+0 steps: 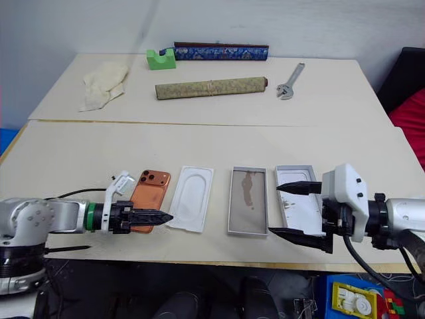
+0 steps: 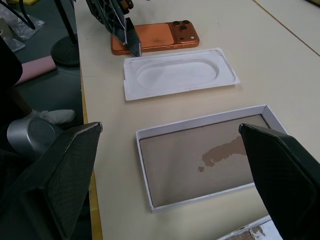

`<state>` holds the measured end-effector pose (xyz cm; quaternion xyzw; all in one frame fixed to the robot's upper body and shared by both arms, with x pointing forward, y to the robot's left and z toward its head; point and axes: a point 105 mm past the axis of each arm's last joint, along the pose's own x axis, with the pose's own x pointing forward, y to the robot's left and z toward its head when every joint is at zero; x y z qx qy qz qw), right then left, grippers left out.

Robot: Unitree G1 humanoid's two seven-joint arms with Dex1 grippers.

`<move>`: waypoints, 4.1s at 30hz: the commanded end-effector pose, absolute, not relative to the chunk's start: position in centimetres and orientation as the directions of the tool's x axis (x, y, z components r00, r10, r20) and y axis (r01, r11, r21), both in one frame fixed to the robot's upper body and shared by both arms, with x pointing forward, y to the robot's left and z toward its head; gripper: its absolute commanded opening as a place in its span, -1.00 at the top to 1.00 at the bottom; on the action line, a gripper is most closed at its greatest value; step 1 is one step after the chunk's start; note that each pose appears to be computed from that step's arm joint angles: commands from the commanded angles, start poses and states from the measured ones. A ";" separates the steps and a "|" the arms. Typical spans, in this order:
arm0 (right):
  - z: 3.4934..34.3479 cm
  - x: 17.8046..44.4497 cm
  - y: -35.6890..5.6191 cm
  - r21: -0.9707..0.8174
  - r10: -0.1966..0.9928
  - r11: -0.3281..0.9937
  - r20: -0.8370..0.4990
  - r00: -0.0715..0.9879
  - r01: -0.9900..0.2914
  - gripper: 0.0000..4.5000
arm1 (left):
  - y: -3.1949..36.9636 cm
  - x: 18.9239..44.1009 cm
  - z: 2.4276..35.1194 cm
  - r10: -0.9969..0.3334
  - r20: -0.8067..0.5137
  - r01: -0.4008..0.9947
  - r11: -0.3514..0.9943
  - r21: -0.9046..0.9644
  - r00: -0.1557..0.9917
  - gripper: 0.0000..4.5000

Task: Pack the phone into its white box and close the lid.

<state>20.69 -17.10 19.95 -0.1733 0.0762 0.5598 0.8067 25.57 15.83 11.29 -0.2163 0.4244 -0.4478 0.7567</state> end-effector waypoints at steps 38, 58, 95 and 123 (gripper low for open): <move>16.0 20.8 -12.4 -0.315 0.895 0.096 -0.389 0.220 -0.944 -1.00 | 15.0 26.0 9.4 -0.875 -0.408 0.359 0.480 -0.801 0.261 0.82; 17.1 21.5 -12.0 -0.335 0.900 0.151 -0.343 0.270 -0.930 -1.00 | 9.0 27.2 8.0 -0.899 -0.402 0.340 0.438 -0.832 0.175 0.10; 9.4 24.3 -8.7 -0.302 0.902 -0.002 -0.411 0.128 -0.953 0.99 | 14.4 24.9 14.3 -0.951 -0.230 0.412 0.299 -0.861 0.209 1.00; 17.3 19.5 -15.2 -0.221 0.851 0.355 -0.325 0.412 -0.908 -0.48 | 6.0 27.4 11.2 -0.940 -0.333 0.360 0.334 -0.871 0.066 1.00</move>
